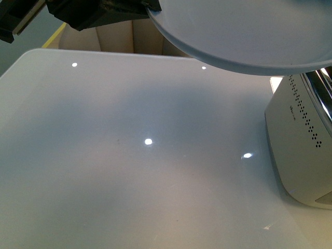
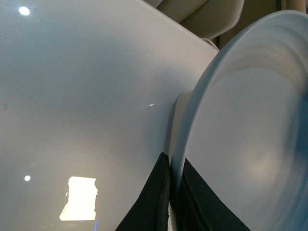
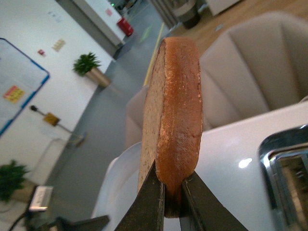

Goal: Left arm holds plate, right arm toasts bread

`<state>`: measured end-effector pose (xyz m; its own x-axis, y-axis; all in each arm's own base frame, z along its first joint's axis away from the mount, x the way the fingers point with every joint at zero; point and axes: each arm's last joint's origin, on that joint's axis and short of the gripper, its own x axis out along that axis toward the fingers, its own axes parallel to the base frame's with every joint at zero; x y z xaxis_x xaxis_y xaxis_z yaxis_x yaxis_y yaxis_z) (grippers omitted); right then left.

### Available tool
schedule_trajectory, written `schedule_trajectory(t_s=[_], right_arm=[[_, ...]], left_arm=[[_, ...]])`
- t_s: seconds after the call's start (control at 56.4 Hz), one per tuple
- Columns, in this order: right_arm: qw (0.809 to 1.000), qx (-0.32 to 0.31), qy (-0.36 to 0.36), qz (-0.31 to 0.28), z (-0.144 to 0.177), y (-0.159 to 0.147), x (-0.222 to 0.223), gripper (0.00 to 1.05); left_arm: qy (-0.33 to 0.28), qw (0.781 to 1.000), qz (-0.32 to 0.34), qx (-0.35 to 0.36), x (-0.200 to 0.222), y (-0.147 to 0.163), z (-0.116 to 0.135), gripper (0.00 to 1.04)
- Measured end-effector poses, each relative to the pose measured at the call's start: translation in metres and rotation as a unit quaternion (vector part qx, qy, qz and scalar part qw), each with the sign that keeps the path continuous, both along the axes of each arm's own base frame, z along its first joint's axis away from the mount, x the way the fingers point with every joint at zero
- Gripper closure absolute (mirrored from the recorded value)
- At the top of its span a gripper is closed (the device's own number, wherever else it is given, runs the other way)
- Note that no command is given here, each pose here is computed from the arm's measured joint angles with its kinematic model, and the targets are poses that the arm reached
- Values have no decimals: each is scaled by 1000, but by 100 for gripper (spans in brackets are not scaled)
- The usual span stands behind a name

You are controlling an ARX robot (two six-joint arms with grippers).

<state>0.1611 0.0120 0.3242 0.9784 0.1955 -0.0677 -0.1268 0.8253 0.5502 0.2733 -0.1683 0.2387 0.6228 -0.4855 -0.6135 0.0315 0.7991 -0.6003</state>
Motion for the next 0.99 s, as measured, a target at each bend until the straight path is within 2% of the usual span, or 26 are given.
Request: schedule_trajectory(t_s=[0.213,0.319,0.408,0.496,0.744,0.992], right_arm=[[990,-136,-9,-45,6,-8,-5,102],[969,-233,12,-79,-5,-12,-3,102],[955,-279,37,-92,-18,-13,2,102],[936,-330,82,-89,-44,-12,10,102],[921,-363,131,-62,-83,-3,22,102],[917,-368,144,-58,-97,0,32,102]], left_arm=[[0,1000,0,0,0,0,0,102],[0,1000,0,0,0,0,0,102],[0,1000,0,0,0,0,0,102],[0,1000,0,0,0,0,0,102],[0,1000,0,0,0,0,0,102],[0,1000,0,0,0,0,0,102]])
